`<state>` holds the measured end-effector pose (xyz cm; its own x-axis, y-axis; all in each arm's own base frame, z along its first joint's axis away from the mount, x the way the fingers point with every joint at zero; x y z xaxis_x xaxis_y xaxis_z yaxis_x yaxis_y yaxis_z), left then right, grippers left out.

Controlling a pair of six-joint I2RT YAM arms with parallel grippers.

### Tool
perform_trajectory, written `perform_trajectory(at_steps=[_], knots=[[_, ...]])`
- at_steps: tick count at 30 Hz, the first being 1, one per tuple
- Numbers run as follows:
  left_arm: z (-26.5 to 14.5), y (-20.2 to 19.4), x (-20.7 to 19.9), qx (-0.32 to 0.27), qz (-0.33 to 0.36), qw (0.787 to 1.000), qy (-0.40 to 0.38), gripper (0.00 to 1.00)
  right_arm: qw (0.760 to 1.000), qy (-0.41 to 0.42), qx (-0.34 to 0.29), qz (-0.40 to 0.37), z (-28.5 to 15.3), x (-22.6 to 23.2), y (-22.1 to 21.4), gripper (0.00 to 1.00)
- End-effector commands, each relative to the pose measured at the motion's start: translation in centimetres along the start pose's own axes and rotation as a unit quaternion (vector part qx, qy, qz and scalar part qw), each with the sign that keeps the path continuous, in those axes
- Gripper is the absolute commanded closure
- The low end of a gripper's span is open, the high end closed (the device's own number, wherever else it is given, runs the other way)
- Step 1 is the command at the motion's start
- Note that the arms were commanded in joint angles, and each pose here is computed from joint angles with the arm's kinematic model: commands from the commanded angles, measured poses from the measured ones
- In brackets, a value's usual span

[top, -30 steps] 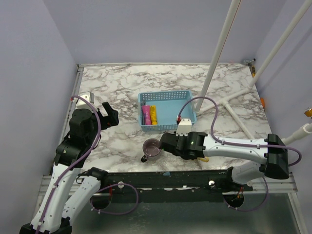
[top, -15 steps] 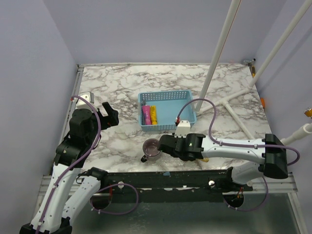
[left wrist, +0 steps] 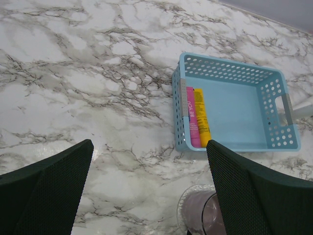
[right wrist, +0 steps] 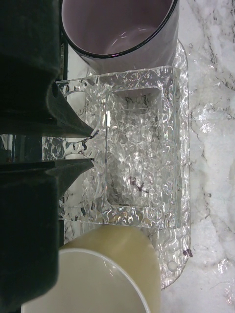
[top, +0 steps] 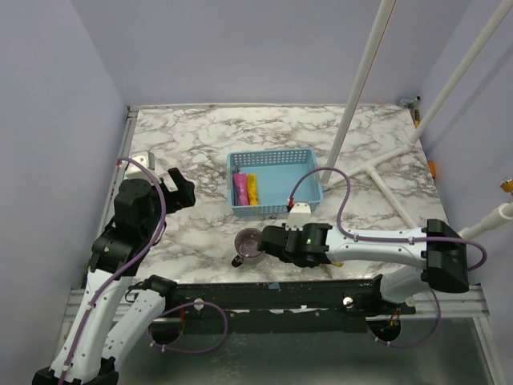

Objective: Prepare toiletry sets of a toothbrush and toothpaste on the tray

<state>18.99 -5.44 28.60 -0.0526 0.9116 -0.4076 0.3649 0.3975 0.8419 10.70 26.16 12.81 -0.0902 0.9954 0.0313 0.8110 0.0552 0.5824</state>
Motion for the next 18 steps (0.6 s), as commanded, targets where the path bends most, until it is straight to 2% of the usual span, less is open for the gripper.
perform_trajectory(at_steps=[1,15,18], knots=[[0.12,-0.22,-0.3,0.006,0.003,1.0,-0.011,0.02,1.0,0.009,0.002,0.01,0.39,0.47,-0.62,0.99],[0.14,-0.23,-0.26,0.006,0.004,1.0,-0.01,0.02,1.0,0.011,0.009,0.0,0.28,0.56,-1.31,0.99],[0.13,-0.23,-0.26,0.007,0.004,1.0,-0.01,0.02,1.0,0.011,0.009,0.0,0.24,0.67,-1.36,0.95]])
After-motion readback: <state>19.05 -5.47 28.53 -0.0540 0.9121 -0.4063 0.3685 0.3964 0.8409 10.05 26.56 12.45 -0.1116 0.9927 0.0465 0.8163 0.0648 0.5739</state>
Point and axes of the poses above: each gripper's point midway between its finger pads, its own z axis out along the fingers, its own x axis along the line the jaws close on, y = z × x, the point moved 5 cm from there along -z, back along the fingers, and after that the axes turned 6 degrees about -z, right-handed, at the moved point
